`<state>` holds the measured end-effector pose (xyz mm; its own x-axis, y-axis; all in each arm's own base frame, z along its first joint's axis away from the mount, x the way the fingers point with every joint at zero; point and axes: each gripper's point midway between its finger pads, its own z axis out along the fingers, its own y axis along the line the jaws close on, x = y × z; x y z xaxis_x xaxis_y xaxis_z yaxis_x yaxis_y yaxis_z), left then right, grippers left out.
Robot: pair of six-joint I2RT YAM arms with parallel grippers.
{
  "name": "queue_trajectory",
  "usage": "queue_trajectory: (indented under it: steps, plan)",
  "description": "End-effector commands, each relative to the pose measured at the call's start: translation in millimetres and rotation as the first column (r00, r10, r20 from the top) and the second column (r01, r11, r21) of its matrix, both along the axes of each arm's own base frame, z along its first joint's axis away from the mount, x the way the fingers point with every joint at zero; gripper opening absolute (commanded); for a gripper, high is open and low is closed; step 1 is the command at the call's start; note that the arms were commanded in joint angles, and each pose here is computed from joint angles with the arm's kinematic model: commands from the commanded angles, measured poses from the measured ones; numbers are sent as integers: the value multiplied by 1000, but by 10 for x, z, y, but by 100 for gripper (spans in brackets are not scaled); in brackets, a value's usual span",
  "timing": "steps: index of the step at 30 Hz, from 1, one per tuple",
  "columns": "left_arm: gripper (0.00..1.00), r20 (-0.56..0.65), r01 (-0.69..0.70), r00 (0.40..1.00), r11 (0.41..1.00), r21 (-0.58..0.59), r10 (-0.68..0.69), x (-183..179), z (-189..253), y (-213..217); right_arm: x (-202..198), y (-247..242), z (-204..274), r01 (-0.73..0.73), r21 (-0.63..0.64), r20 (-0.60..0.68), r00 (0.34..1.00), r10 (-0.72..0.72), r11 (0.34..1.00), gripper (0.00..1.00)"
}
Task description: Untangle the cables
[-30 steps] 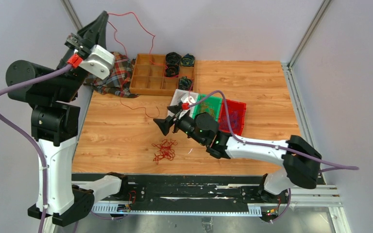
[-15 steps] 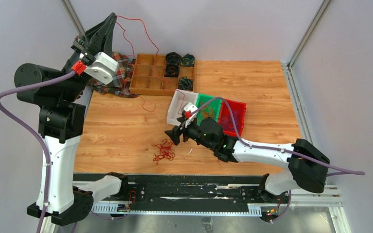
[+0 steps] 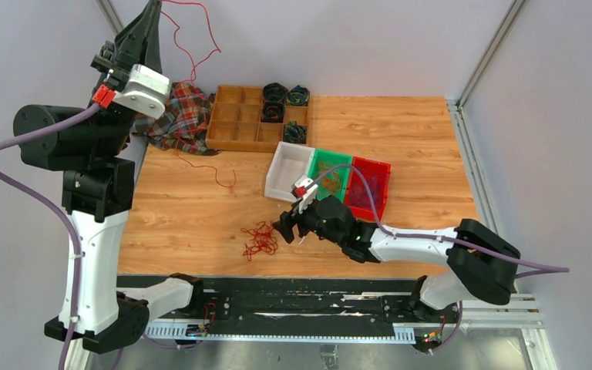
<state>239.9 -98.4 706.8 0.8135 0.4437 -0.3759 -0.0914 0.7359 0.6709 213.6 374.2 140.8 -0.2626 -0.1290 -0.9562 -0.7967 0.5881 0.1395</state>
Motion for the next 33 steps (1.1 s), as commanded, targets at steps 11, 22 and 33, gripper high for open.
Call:
queue_trajectory:
  steps: [11, 22, 33]
  plan:
    - [0, 8, 179, 983, 978, 106, -181, -315, -237, -299, 165, 17, 2620, -201, 185, 401, 909, 112, 962, 81]
    - [0, -43, 261, 965, 957, 127, -257, -379, -300, -412, 291, 443, 2797, -293, 179, 424, 884, 195, 939, 81]
    - [0, -145, 372, 924, 920, 124, -354, -453, -348, -544, 467, 746, 2738, -304, 277, 435, 885, 163, 911, 81]
